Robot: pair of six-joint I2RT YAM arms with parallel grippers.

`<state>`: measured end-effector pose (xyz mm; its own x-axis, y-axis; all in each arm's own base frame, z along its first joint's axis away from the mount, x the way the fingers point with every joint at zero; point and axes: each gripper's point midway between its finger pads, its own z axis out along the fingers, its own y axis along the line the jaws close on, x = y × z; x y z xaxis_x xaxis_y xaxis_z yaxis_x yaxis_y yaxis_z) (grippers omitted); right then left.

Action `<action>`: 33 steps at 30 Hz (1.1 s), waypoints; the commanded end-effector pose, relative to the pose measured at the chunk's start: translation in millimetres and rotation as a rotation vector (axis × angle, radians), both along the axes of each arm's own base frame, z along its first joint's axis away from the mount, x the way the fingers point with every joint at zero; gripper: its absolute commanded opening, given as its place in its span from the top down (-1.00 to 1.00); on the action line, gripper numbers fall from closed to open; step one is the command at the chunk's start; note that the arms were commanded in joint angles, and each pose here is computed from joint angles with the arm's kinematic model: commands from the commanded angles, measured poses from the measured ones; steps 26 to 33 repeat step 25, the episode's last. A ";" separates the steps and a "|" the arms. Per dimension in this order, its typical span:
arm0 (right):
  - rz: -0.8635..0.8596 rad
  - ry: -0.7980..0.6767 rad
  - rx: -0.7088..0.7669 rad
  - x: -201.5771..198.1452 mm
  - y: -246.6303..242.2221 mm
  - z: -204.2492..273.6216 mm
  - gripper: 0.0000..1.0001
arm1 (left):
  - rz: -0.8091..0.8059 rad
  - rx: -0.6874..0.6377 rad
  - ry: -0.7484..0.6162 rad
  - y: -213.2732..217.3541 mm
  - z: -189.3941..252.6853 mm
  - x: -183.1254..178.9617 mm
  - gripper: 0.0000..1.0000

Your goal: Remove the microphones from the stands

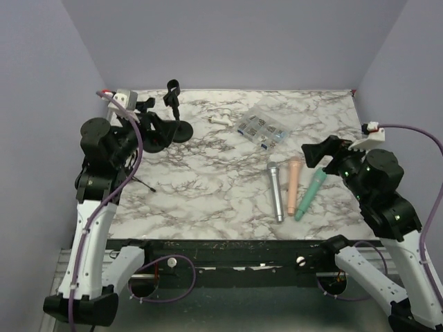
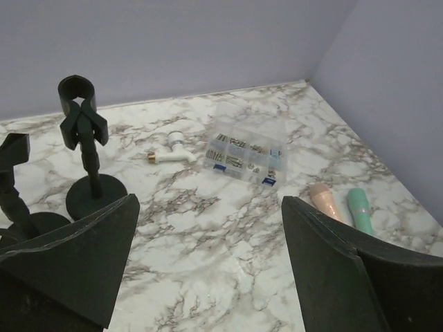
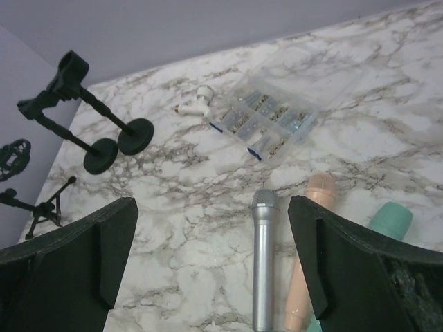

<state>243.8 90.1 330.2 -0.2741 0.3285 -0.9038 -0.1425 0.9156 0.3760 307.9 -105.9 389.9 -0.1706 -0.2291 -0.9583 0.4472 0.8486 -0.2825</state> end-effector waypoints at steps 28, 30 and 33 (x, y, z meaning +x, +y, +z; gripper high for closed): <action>-0.319 -0.306 0.017 -79.7 -95.1 108.7 -1.00 | -0.006 -0.081 -0.545 11.3 75.4 -157.3 -0.82; -0.319 -0.306 0.017 -79.7 -95.1 108.7 -1.00 | -0.006 -0.081 -0.545 11.3 75.4 -157.3 -0.82; -0.319 -0.306 0.017 -79.7 -95.1 108.7 -1.00 | -0.006 -0.081 -0.545 11.3 75.4 -157.3 -0.82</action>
